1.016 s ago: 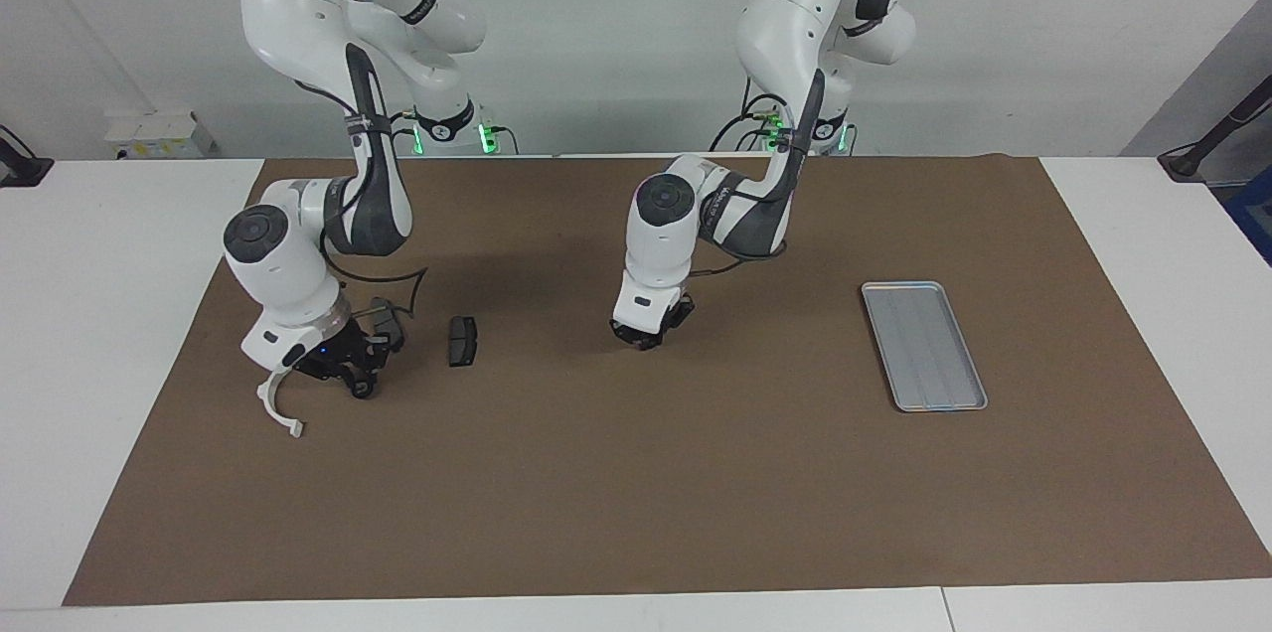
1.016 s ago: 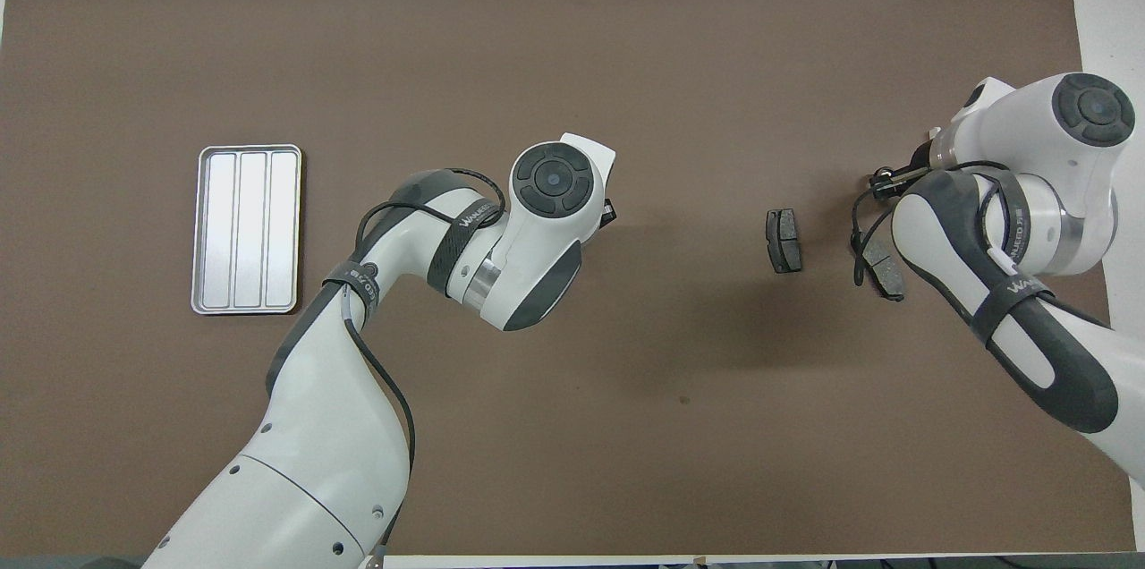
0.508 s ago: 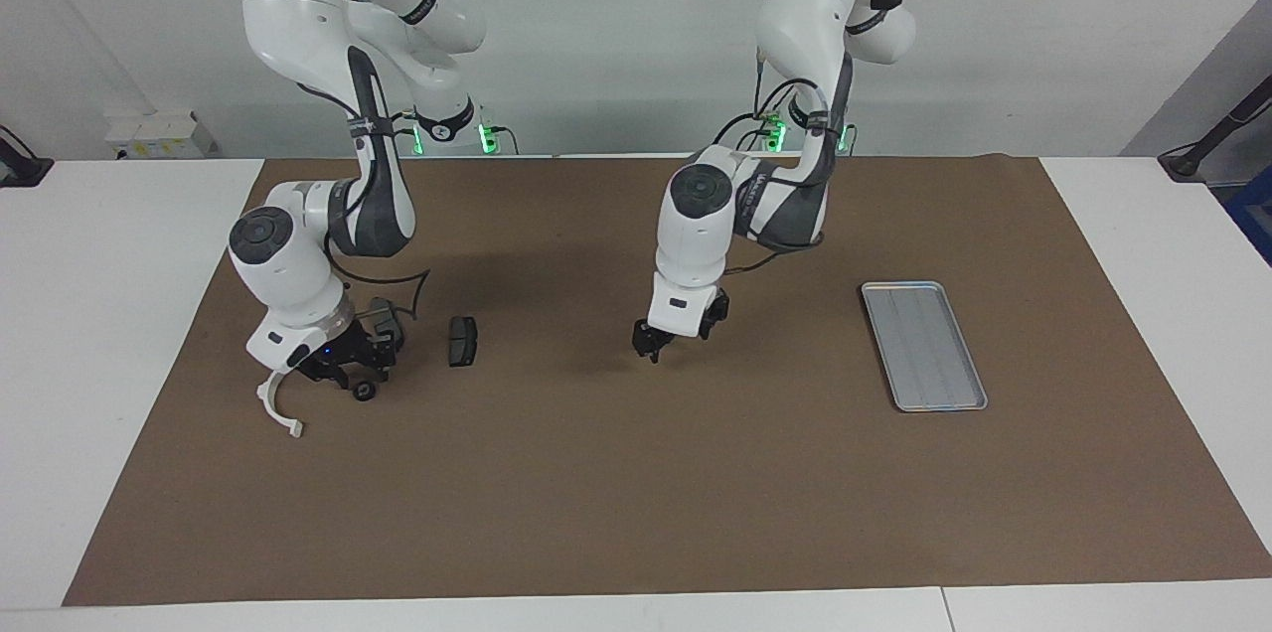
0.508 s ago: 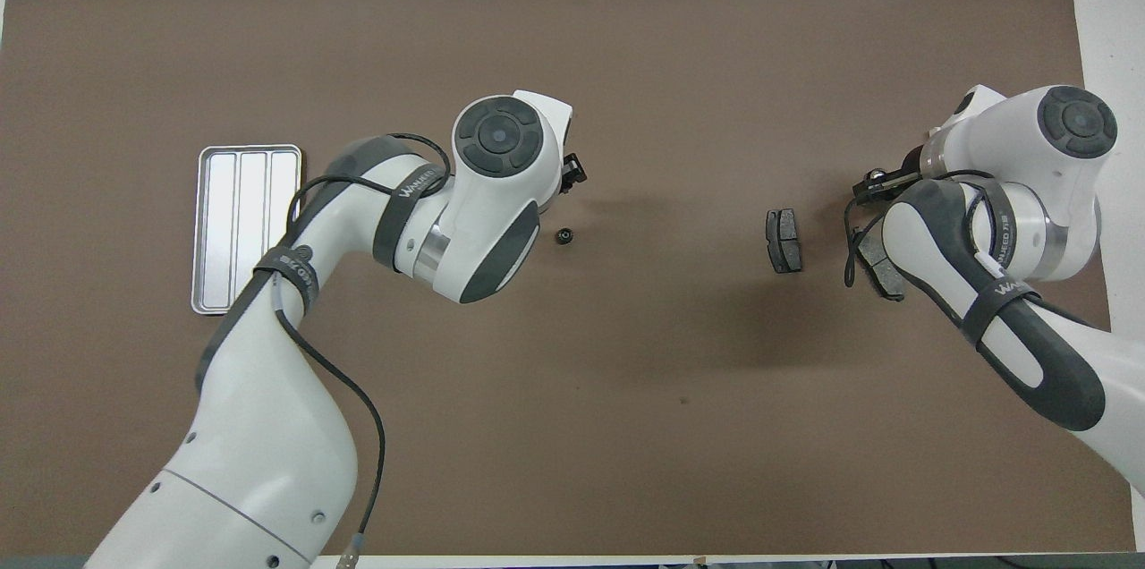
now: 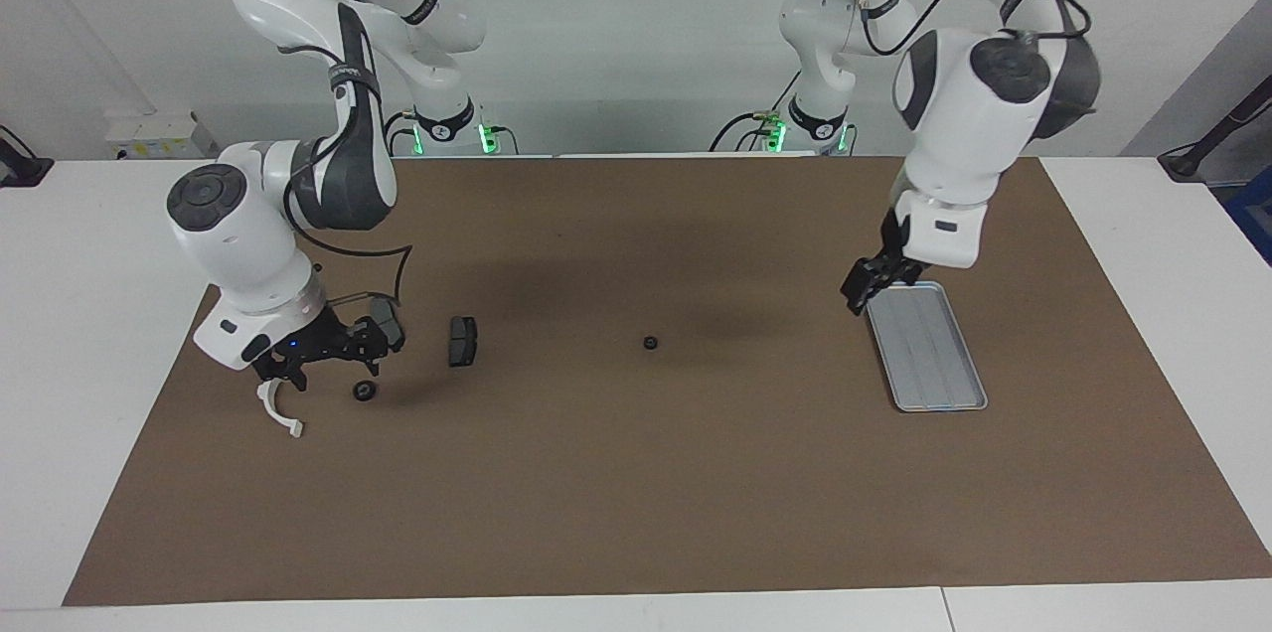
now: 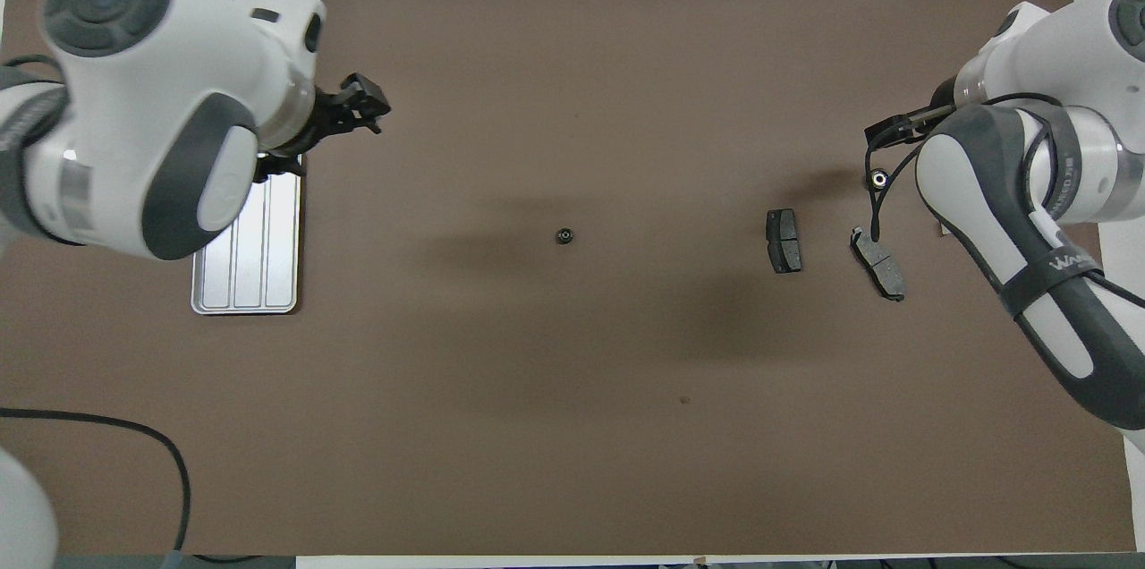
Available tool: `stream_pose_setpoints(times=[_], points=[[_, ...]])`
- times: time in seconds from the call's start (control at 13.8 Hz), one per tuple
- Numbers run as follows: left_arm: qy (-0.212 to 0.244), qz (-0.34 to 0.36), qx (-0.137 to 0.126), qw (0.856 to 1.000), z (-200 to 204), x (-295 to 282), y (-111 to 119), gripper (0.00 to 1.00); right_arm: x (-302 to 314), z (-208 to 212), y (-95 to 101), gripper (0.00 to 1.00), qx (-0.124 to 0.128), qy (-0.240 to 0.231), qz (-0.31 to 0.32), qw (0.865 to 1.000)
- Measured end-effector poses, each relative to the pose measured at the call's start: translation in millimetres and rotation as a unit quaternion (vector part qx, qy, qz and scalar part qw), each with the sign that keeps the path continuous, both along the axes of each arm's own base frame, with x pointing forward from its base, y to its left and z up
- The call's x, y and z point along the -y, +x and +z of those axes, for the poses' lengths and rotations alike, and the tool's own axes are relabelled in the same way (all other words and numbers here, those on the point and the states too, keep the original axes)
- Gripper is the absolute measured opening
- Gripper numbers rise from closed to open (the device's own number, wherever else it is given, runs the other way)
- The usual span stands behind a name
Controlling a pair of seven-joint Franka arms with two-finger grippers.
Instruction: Place bearing gear from tray to pile
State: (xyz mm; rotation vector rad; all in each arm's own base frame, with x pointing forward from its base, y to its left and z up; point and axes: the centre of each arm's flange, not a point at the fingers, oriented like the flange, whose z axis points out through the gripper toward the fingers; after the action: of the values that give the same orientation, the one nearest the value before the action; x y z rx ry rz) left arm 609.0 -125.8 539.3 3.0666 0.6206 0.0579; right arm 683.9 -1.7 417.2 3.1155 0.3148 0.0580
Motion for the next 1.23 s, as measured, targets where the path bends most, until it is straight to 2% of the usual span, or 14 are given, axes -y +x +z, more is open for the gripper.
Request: stream_pose_setpoints(times=[0.15, 0.36, 0.51, 0.73, 1.02, 1.23], points=[[0.002, -0.013, -0.014, 1.0, 29.6, -29.7, -18.0, 1.0, -63.9, 10.8, 12.4, 1.0, -0.012, 0.004, -0.031, 0.999], [0.003, -0.036, -0.032, 0.999, 58.6, -48.9, -43.2, 1.0, -186.3, 13.2, 8.0, 1.0, -0.007, 0.01, -0.067, 0.998], [0.003, -0.058, -0.037, 0.998, 58.0, -70.6, -45.0, 1.0, -270.9, 3.1, -12.5, 1.0, -0.004, 0.001, -0.087, 0.996], [0.002, -0.084, -0.052, 0.995, 50.6, -94.0, -45.7, 1.0, -377.6, -20.7, -53.0, 1.0, -0.001, -0.008, -0.101, 0.995], [0.0, -0.101, -0.054, 0.993, 49.4, -92.6, -46.3, 1.0, -431.8, -43.3, -81.3, 1.0, -0.004, -0.01, -0.086, 0.996], [0.0, -0.103, -0.054, 0.993, 50.0, -92.2, -46.6, 1.0, -436.2, -56.0, -77.2, 1.0, 0.011, 0.004, -0.086, 0.996]])
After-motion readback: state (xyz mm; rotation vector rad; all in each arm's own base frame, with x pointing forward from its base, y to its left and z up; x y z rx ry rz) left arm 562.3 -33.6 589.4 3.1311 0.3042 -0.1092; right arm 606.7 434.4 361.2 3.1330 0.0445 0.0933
